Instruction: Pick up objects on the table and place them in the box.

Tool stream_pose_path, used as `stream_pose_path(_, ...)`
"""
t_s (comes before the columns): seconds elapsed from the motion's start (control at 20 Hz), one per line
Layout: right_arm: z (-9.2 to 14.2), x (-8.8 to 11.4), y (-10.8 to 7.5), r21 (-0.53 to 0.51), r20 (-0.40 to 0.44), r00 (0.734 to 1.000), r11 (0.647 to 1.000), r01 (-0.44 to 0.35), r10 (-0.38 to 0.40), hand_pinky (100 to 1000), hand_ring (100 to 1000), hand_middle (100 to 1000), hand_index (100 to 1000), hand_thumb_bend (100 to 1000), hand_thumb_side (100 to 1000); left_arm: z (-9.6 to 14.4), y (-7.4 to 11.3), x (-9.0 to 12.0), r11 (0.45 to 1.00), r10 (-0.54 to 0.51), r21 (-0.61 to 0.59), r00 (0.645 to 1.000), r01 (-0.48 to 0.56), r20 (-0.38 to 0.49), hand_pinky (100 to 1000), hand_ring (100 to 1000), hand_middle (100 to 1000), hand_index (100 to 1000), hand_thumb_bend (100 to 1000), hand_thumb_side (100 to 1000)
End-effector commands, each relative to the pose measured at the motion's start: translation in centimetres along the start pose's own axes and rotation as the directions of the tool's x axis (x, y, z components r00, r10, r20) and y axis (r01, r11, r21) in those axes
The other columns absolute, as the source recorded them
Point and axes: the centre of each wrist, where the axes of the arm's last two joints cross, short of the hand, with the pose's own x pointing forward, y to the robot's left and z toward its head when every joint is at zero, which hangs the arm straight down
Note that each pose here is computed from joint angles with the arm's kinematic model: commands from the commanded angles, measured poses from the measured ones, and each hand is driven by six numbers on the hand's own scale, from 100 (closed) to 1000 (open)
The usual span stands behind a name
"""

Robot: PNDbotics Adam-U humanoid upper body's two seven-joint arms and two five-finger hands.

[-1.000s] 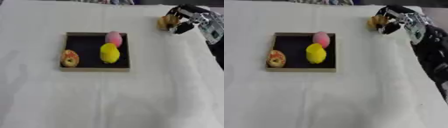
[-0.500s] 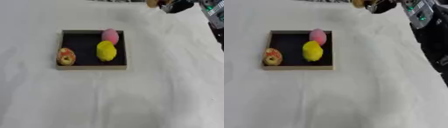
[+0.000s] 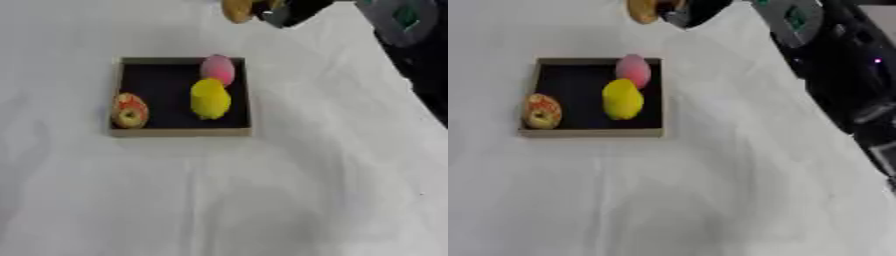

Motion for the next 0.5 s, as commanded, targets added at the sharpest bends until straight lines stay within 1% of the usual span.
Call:
stream_pose_path(0.05,-2.1,1.4,-0.3,0.031,0.06,0.998,0.999,-0.013,0.011,743,690,497,638,100,100,-0.9,0.0,0.9,1.0,0.01,-0.01,0.999,-0.009,0.05,791,793,698,804,100,454)
stream_pose_path(0.25,-4.1,2.2,1.2,0.077,0.1,0.995,0.997,-0.004,-0.004,746,697,504,645,100,100,-1.3,-0.3,1.1,1.0,0.025,-0.008,0.997,-0.025,0.066,791,793,698,804,100,449)
stream_pose_path(0.5,-6.2,2.7,3.3,0.12,0.127,0.992,0.993,0.002,-0.017,749,706,512,653,100,101,-1.5,-0.6,1.3,0.999,0.041,-0.009,0.996,-0.04,0.077,792,793,698,804,100,446)
